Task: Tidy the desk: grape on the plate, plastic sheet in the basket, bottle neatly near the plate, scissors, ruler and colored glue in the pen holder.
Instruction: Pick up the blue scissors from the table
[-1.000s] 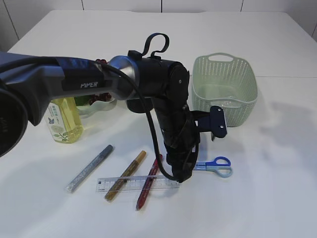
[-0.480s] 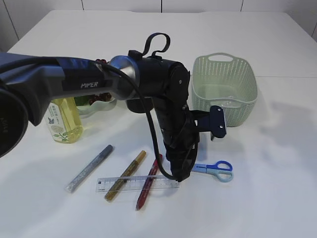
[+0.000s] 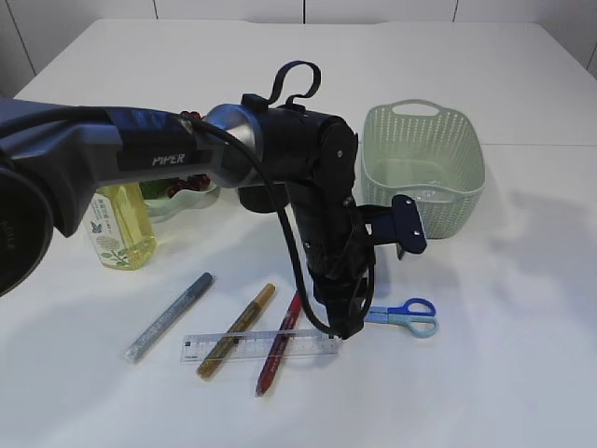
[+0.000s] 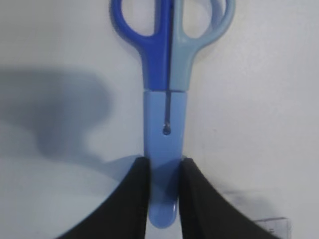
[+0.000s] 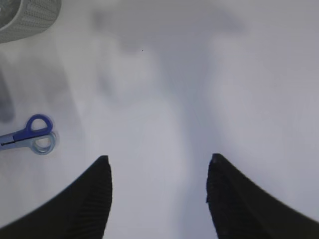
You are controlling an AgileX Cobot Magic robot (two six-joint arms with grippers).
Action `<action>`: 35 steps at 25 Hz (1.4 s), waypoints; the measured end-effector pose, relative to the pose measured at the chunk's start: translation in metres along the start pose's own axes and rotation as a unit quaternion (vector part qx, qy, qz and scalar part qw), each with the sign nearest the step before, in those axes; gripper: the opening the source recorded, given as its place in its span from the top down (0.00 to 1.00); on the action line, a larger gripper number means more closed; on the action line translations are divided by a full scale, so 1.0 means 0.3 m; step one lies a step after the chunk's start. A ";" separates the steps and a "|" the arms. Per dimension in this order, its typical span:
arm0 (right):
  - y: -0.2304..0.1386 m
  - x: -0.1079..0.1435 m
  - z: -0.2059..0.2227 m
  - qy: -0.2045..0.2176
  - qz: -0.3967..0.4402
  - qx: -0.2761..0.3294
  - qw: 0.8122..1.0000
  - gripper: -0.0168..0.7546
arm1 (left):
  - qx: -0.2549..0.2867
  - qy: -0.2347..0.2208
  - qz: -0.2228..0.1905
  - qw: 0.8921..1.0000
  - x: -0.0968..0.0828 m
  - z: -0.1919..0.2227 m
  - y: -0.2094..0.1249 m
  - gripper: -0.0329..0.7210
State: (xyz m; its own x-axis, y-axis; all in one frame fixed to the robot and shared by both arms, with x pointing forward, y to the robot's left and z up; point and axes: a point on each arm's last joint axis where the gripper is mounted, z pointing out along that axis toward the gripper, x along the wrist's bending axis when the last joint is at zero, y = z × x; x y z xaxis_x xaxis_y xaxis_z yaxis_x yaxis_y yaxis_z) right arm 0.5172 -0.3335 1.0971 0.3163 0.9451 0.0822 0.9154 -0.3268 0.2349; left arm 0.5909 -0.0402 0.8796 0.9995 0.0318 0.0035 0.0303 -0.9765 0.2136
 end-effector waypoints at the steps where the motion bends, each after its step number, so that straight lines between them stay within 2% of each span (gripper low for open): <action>1: 0.000 0.000 0.000 0.000 0.000 0.000 1.000 0.36 | 0.002 -0.001 -0.006 1.000 -0.001 0.000 -0.001 0.79; 7: 0.000 0.000 0.000 0.000 0.000 0.000 1.000 0.36 | 0.014 -0.012 -0.025 1.000 -0.007 -0.002 -0.007 0.79; 18: 0.000 0.000 0.000 0.000 0.000 0.000 1.000 0.36 | 0.024 -0.017 -0.035 0.999 -0.009 -0.010 -0.011 0.79; 35: 0.000 0.000 0.000 0.000 0.000 0.000 1.000 0.36 | 0.019 -0.004 -0.042 0.999 -0.001 -0.011 -0.007 0.79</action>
State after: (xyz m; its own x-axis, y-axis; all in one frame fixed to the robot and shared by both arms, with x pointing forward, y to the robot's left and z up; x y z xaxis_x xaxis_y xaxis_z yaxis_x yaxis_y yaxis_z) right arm 0.5172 -0.3335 1.0971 0.3163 0.9451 0.0822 0.9154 -0.3268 0.2349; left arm 0.5905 -0.0373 0.8824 0.9935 0.1120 -0.0206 0.1139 -0.9779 0.1752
